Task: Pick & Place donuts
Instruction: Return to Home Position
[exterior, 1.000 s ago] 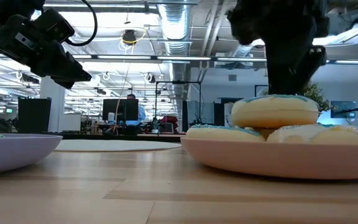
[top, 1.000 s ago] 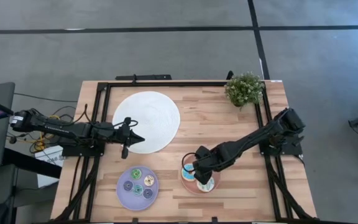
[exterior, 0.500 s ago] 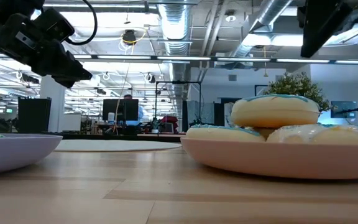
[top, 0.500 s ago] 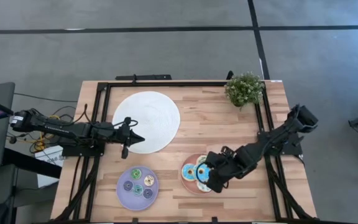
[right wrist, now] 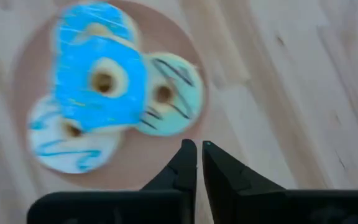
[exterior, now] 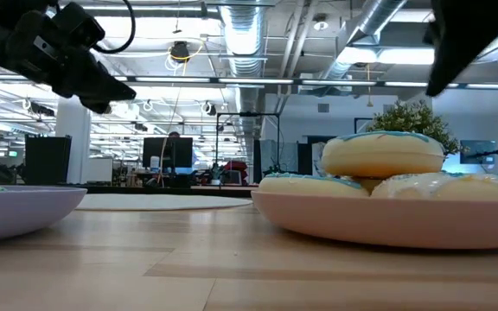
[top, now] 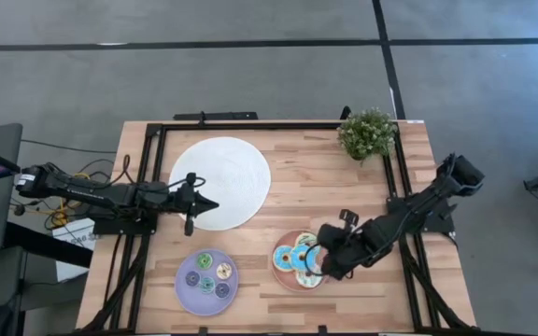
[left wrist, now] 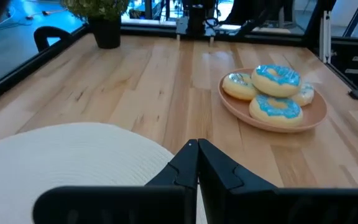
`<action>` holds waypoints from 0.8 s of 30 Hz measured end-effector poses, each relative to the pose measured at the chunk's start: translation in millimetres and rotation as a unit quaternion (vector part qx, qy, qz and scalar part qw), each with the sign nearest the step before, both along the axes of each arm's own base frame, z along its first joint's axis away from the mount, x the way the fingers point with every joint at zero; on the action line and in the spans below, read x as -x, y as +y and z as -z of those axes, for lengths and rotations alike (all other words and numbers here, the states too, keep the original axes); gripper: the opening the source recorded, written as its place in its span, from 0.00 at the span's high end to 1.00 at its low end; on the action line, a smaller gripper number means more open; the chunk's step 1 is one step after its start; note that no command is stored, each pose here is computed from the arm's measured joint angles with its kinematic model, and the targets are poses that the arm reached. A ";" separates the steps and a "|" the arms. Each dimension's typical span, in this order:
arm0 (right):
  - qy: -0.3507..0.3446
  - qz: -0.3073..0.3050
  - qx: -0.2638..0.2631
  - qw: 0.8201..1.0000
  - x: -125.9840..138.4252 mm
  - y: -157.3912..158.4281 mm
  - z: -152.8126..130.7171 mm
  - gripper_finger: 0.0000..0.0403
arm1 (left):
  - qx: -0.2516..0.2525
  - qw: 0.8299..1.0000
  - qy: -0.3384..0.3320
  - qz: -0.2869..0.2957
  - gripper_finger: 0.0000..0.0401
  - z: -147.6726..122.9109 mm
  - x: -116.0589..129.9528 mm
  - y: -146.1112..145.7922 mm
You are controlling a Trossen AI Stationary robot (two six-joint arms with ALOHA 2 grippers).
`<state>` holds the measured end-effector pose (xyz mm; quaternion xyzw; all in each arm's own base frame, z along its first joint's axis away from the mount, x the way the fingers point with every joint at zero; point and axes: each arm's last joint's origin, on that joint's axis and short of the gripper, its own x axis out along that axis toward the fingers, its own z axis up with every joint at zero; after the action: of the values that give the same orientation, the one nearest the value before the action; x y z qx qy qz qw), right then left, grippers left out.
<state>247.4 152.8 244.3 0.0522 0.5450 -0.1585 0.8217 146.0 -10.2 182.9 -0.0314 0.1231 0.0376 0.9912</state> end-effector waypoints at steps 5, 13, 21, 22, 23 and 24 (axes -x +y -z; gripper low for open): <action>-0.028 0.045 0.005 0.999 31.4 -16.6 12.2 0.98 | -0.010 0.999 -0.037 0.006 1.00 -12.3 4.9 0.2; -0.179 0.090 0.009 0.980 82.7 -36.2 12.1 0.99 | -0.001 0.995 -0.095 -0.012 1.00 -12.1 30.4 3.8; -0.272 0.091 0.022 0.958 110.2 -55.4 25.0 1.00 | -0.032 0.981 -0.189 0.017 1.00 3.4 49.4 4.5; -0.280 0.089 0.020 0.956 112.3 -57.9 27.5 1.00 | -0.035 0.982 -0.187 0.013 1.00 3.8 50.2 5.1; -0.288 0.086 0.018 0.954 114.5 -60.5 29.7 1.00 | -0.036 0.982 -0.188 0.005 1.00 3.7 50.2 5.9; -0.296 0.084 0.016 0.951 116.0 -63.1 32.1 1.00 | -0.038 0.983 -0.180 0.003 1.00 5.3 49.8 6.3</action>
<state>131.4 89.7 212.2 0.1294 0.2683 -0.2128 0.9306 96.2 -3.9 177.7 0.0005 -0.0585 0.0327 0.9978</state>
